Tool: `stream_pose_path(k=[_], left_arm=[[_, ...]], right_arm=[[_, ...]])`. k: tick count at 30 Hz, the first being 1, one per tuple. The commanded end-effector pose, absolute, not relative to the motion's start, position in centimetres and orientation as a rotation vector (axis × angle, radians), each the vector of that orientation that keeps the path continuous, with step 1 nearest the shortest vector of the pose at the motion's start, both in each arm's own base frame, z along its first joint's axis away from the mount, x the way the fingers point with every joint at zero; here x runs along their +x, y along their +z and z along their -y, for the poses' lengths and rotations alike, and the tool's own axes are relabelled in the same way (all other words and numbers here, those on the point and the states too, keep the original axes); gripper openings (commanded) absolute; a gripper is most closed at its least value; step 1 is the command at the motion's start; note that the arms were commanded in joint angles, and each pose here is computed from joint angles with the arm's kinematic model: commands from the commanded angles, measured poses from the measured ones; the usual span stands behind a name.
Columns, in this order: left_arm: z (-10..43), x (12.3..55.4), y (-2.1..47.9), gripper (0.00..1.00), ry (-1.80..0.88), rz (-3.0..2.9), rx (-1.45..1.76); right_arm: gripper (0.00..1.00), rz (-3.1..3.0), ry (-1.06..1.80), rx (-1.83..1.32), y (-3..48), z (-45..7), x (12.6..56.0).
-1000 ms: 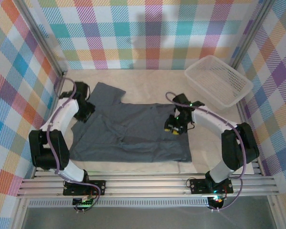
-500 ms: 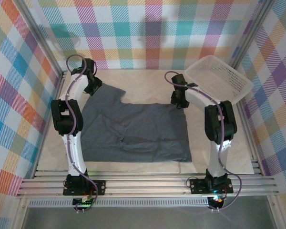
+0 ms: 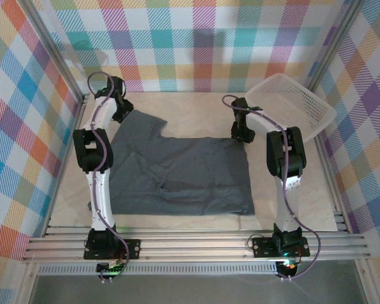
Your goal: Fold and stack the t-shirts
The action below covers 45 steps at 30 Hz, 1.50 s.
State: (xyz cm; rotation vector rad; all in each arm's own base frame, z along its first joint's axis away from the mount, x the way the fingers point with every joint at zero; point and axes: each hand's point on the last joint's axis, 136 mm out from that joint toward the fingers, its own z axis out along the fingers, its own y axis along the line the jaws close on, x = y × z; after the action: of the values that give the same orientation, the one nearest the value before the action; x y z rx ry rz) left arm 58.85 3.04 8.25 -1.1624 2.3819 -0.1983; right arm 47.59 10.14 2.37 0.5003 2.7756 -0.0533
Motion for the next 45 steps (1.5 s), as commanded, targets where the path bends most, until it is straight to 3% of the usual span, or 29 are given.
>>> stream_pose_path(k=[1,6,10,17,24,31,33,36,45], left_arm=[[-3.7,60.1,8.1,0.51,-0.214,-2.374,-1.142],[-3.7,62.1,7.1,0.54,-0.22,-2.372,-1.065],[-4.3,63.2,6.5,0.54,-0.163,-2.363,-1.015],[-6.2,64.5,5.9,0.57,-0.014,-2.308,-0.958],[-1.3,65.2,3.9,0.61,-0.133,-2.406,-0.828],[0.7,62.2,1.8,0.6,-0.01,-2.55,-0.794],[0.8,61.3,1.1,0.55,0.002,-2.595,-0.794],[0.4,60.5,0.9,0.38,0.026,-2.618,-0.813],[-0.6,60.4,2.8,0.02,0.036,-2.591,-0.84]], right_arm=[[0.33,-2.82,-0.055,0.505,1.5,-10.3,46.5],[0.09,-2.799,-0.07,0.498,2.4,-9.9,46.7],[0.0,-2.775,-0.033,0.48,3.8,-10.1,46.9],[0.0,-2.785,0.066,0.481,4.4,-11.3,46.4],[0.0,-2.794,0.089,0.453,4.5,-11.7,46.1],[0.0,-2.793,0.109,0.432,4.4,-12.0,46.4],[0.0,-2.79,0.113,0.43,4.6,-12.0,46.5],[0.0,-2.79,0.112,0.424,4.6,-12.0,46.5],[0.0,-2.792,0.121,0.404,5.0,-12.2,46.8]])
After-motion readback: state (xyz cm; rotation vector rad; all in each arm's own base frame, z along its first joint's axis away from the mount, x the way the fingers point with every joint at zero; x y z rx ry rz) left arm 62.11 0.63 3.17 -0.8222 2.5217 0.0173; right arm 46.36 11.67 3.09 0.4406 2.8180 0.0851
